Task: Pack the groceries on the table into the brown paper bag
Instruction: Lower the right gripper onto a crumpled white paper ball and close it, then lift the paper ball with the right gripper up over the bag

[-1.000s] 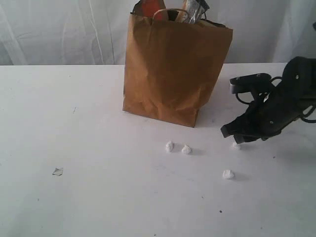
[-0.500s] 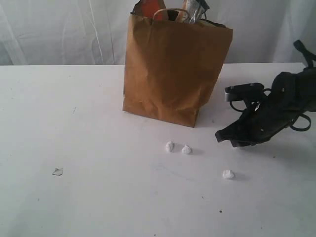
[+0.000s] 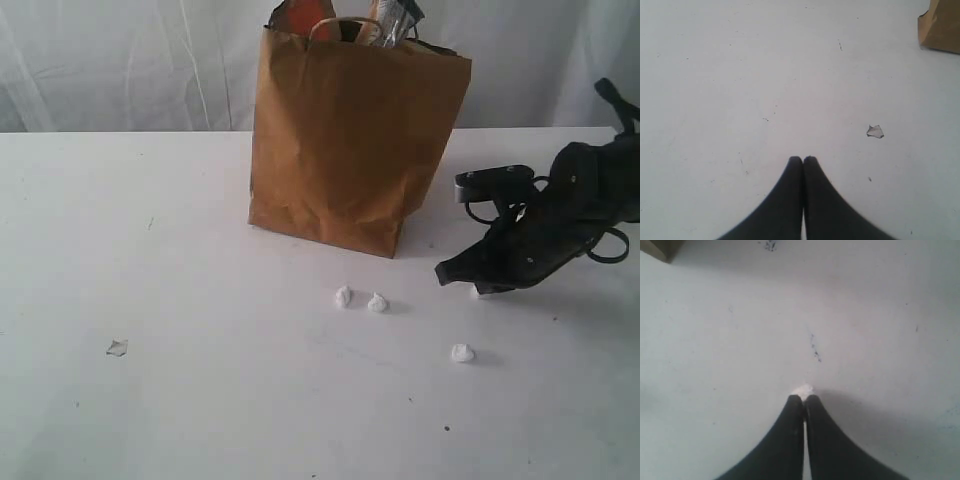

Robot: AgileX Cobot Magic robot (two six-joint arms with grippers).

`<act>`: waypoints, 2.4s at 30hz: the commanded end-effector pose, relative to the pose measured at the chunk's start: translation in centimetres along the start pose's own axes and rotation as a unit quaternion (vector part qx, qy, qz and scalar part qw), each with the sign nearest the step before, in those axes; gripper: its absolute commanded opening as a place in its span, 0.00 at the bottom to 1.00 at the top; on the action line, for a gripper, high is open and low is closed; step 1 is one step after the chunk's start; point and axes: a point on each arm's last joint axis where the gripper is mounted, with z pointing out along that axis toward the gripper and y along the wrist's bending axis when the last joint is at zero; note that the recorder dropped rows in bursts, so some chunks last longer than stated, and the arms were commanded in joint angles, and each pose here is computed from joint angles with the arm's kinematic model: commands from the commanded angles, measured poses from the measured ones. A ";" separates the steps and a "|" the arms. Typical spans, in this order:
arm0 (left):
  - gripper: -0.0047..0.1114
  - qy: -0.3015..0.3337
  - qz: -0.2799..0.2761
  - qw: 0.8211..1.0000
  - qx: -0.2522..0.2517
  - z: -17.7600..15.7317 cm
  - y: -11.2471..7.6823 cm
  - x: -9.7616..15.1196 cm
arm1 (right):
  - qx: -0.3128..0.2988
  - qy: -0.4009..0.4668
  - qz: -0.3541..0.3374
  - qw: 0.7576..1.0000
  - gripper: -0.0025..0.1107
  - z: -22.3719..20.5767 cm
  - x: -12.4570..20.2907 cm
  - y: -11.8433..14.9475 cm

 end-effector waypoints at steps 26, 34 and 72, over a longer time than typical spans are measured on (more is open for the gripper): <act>0.04 -0.001 -0.004 1.000 0.001 0.0 0.0 0.1 | -0.028 0.060 -0.053 0.996 0.37 0.0 -1.4 0.2; 0.04 -0.001 -0.004 1.000 0.001 0.0 0.0 0.1 | -0.020 0.043 -0.053 0.997 0.36 0.7 -1.6 0.1; 0.04 0.000 -0.004 1.000 0.001 0.0 0.0 0.1 | -0.066 -0.423 0.003 0.904 0.02 -16.0 -14.6 1.2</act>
